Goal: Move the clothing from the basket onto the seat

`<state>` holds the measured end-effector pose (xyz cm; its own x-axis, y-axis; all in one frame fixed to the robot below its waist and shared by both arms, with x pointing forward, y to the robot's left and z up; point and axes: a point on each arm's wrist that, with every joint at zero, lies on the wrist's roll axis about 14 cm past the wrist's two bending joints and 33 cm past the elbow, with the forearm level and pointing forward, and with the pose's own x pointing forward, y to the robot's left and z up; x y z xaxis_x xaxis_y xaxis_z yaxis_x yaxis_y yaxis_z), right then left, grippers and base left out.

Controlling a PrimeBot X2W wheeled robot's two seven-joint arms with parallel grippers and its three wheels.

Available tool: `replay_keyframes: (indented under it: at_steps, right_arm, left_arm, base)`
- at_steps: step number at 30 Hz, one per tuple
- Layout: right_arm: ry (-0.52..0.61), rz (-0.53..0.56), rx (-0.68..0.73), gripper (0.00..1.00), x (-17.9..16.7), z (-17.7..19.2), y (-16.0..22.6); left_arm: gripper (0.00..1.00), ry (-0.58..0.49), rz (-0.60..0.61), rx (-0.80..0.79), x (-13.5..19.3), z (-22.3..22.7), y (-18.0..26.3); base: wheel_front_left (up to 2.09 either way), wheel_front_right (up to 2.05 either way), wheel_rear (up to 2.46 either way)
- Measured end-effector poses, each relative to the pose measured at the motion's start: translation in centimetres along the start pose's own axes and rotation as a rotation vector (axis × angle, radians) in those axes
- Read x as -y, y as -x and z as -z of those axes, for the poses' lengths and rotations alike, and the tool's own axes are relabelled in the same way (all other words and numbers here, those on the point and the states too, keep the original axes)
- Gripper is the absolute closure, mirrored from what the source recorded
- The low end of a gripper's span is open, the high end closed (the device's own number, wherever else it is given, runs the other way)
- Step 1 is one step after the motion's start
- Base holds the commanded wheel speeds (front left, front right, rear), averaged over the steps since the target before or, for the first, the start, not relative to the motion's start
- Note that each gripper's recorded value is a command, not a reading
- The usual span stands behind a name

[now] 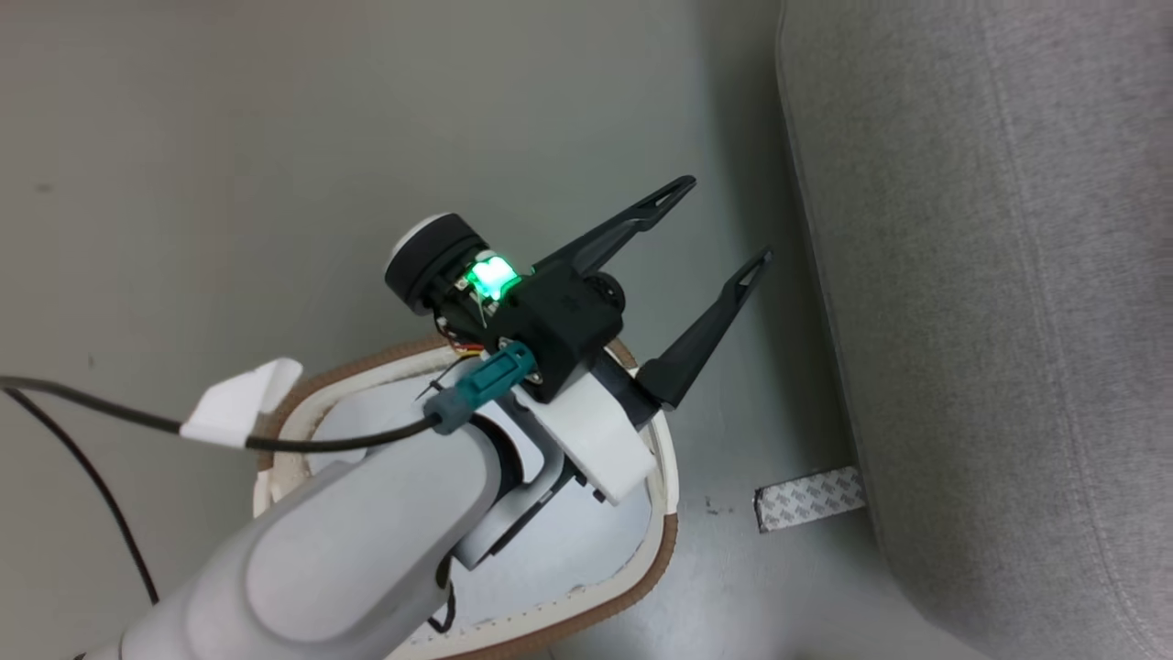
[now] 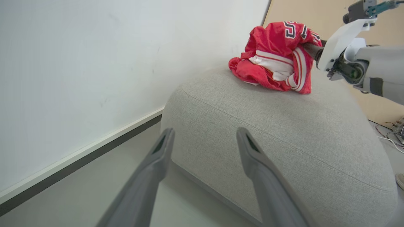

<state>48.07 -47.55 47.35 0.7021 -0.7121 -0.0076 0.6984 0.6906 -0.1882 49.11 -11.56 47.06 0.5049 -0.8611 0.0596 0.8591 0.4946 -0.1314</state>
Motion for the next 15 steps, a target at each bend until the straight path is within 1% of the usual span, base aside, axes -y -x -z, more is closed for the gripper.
replay_keyframes:
  at_steps: [4, 8, 11, 15]
  right_arm:
    - [-0.003, -0.053, 0.003, 0.00, -1.1, -0.4, 1.4]
    - [0.017, -0.114, 0.108, 0.00, -1.2, -3.6, 3.4]
    - [0.003, -0.174, 0.146, 0.00, -1.4, -4.6, 6.0]
    - [-0.034, -0.264, 0.204, 0.00, -1.9, -6.4, 9.6]
  left_arm:
    - [0.00, -0.010, -0.022, 0.019, 0.0, -1.2, 0.3]
    - [0.00, 0.000, -0.053, 0.027, 0.2, -1.9, 1.1]
    - [0.00, 0.012, -0.103, 0.047, -0.1, -2.8, 2.2]
    - [0.00, 0.029, -0.208, 0.043, -0.7, -3.4, 4.5]
  base:
    - [0.00, 0.00, 0.00]
    - [0.00, 0.00, 0.00]
    - [0.00, 0.00, 0.00]
    - [0.00, 0.00, 0.00]
